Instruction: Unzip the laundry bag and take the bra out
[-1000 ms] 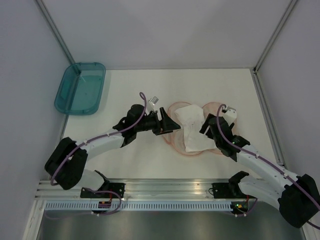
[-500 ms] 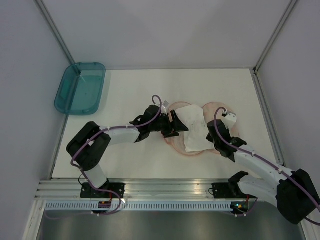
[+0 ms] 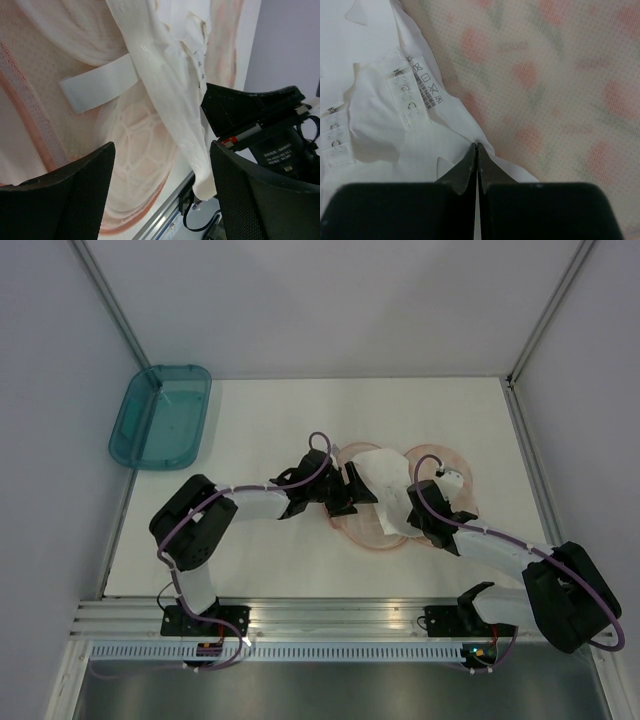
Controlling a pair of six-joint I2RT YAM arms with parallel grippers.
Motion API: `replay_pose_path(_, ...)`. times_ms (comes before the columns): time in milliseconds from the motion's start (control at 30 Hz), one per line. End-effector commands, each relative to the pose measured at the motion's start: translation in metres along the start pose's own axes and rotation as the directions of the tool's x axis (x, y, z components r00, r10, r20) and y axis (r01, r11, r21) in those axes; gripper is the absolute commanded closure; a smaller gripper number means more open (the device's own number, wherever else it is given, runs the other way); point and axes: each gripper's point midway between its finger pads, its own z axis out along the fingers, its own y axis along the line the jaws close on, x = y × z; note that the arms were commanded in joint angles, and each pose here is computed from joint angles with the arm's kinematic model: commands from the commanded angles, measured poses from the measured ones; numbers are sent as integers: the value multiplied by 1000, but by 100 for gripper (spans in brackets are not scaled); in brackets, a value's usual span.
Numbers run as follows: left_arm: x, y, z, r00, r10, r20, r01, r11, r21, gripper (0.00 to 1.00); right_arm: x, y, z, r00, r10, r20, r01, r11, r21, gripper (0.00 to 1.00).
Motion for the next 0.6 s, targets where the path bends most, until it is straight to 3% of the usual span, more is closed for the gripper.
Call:
replay_pose_path(0,-6,-16,12,1000,14,22,-15,999,43,20,-2,8,0,1000,26,4,-26,999,-40,100)
replay_pose_path(333,-5,-66,31,999,24,30,-28,985,168,18,-1,6,-2,1000,6,7,-6,999,-41,100)
replay_pose_path(567,10,-46,52,999,10,-52,-8,999,46,18,-2,8,-3,1000,7,10,-6,999,-53,99)
